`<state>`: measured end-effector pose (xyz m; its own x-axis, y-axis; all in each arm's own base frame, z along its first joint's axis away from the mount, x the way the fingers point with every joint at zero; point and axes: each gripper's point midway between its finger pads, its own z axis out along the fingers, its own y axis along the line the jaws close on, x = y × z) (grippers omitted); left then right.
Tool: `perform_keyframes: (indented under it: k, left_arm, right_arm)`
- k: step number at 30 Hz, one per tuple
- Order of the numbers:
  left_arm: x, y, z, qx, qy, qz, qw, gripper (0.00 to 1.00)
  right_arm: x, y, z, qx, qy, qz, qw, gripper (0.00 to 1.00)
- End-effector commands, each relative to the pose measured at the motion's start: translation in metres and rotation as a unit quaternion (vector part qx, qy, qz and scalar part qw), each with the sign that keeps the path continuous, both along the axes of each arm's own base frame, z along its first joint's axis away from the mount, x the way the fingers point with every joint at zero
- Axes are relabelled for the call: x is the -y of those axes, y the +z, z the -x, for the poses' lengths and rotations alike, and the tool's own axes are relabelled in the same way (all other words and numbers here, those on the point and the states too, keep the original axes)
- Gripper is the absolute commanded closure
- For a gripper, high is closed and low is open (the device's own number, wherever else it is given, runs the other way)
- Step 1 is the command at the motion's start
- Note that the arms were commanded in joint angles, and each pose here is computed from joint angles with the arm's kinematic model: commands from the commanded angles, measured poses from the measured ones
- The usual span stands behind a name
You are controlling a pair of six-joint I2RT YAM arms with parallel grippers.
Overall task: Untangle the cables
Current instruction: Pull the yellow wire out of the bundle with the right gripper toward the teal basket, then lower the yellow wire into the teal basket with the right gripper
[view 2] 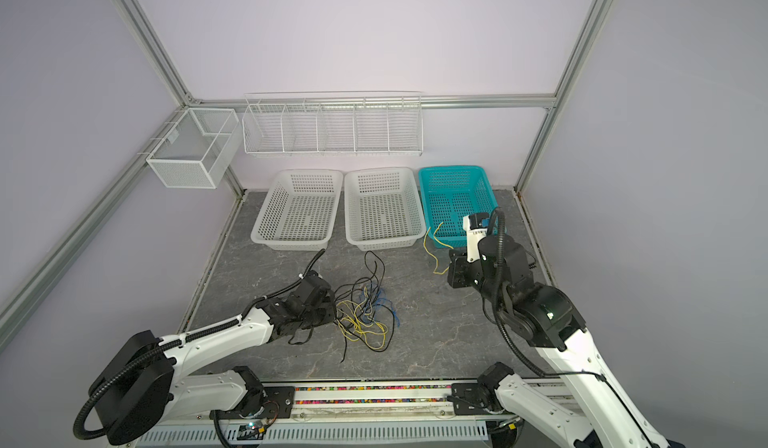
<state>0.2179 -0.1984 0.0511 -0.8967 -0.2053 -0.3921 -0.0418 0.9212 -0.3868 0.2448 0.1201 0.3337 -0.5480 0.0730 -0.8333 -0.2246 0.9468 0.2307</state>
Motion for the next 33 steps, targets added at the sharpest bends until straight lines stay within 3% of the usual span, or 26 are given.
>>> perform_keyframes:
  k: [1, 4, 7, 10, 15, 24, 26, 33]
  left_arm:
    - [0.01, 0.025, -0.01, 0.032, -0.011, 0.027, 0.999, 0.72]
    - [0.013, 0.035, -0.012, 0.046, -0.018, 0.032, 0.998, 0.55]
    - [0.015, 0.047, -0.017, 0.065, -0.028, 0.031, 0.997, 0.37]
    - [0.021, 0.062, -0.023, 0.081, -0.046, 0.027, 0.995, 0.26]
    - [0.032, 0.08, -0.029, 0.082, -0.071, 0.019, 0.994, 0.19]
    - [0.043, 0.117, -0.031, 0.085, -0.109, 0.015, 0.99, 0.07]
    - [0.04, 0.131, -0.031, 0.094, -0.117, 0.003, 0.989, 0.01]
    - [0.006, 0.154, -0.034, 0.14, -0.094, -0.052, 0.984, 0.01]
  right_arm:
    - [0.004, 0.03, -0.038, 0.047, -0.025, -0.006, 0.999, 0.94]
    - [0.011, 0.028, -0.071, 0.022, -0.057, -0.014, 0.998, 0.94]
    - [0.026, 0.017, -0.104, -0.019, -0.095, -0.06, 0.993, 0.94]
    - [0.044, 0.007, -0.136, -0.04, -0.123, -0.103, 0.986, 0.94]
    - [0.056, -0.013, -0.184, -0.074, -0.141, -0.131, 0.978, 0.94]
    - [0.06, -0.074, -0.252, -0.119, -0.146, -0.087, 0.978, 0.94]
    - [0.057, -0.087, -0.265, -0.129, -0.139, -0.082, 0.978, 0.93]
    - [0.057, -0.155, -0.284, -0.195, -0.138, -0.045, 0.97, 0.83]
